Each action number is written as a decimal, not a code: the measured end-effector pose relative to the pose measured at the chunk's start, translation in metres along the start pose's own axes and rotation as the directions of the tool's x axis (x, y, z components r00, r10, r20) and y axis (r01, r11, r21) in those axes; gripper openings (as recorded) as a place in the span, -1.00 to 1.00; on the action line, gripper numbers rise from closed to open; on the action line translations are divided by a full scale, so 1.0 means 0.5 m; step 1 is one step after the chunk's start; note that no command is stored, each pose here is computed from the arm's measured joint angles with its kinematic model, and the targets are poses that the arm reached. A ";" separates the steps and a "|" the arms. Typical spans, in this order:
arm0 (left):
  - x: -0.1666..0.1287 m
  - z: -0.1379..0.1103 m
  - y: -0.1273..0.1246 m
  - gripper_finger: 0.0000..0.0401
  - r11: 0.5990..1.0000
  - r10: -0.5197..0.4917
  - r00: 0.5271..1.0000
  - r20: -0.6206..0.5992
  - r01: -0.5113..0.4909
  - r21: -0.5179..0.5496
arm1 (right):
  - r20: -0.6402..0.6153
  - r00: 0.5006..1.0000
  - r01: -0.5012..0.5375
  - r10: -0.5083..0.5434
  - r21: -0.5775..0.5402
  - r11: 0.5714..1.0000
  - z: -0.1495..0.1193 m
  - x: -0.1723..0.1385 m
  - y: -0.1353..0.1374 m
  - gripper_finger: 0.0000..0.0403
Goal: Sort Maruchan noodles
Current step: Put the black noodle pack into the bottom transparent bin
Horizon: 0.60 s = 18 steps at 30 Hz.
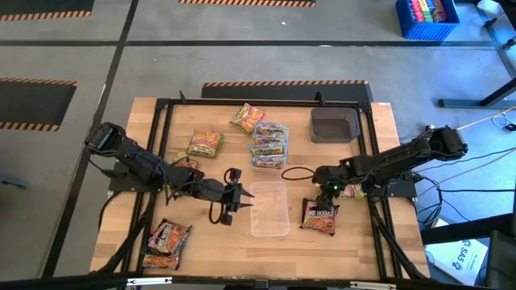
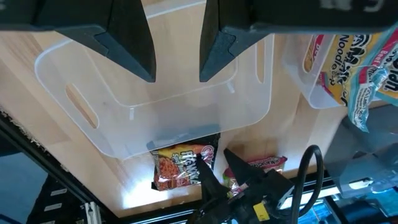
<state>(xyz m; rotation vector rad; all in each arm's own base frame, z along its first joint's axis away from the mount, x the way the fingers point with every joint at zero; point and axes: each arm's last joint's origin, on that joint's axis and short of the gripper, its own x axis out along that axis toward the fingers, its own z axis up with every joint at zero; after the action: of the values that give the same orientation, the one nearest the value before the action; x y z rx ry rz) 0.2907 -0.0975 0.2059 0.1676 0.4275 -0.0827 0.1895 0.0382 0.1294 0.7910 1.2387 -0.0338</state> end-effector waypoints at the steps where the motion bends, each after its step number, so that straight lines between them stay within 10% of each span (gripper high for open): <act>1: 0.000 0.000 0.000 -0.42 1.000 0.001 1.000 0.000 -0.001 0.000 | 0.001 1.000 -0.003 0.003 -0.004 1.000 0.000 0.000 0.000 0.59; 18: 0.000 0.003 0.002 -0.42 1.000 0.028 0.999 0.016 -0.028 -0.006 | 0.054 0.995 -0.074 0.083 -0.149 0.986 0.013 0.000 0.015 -0.94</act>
<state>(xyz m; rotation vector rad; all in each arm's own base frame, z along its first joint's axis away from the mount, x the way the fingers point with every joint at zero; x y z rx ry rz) 0.2915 -0.0968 0.2075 0.1668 0.4088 -0.0548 0.1981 0.0402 0.1336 0.7044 1.1386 0.0963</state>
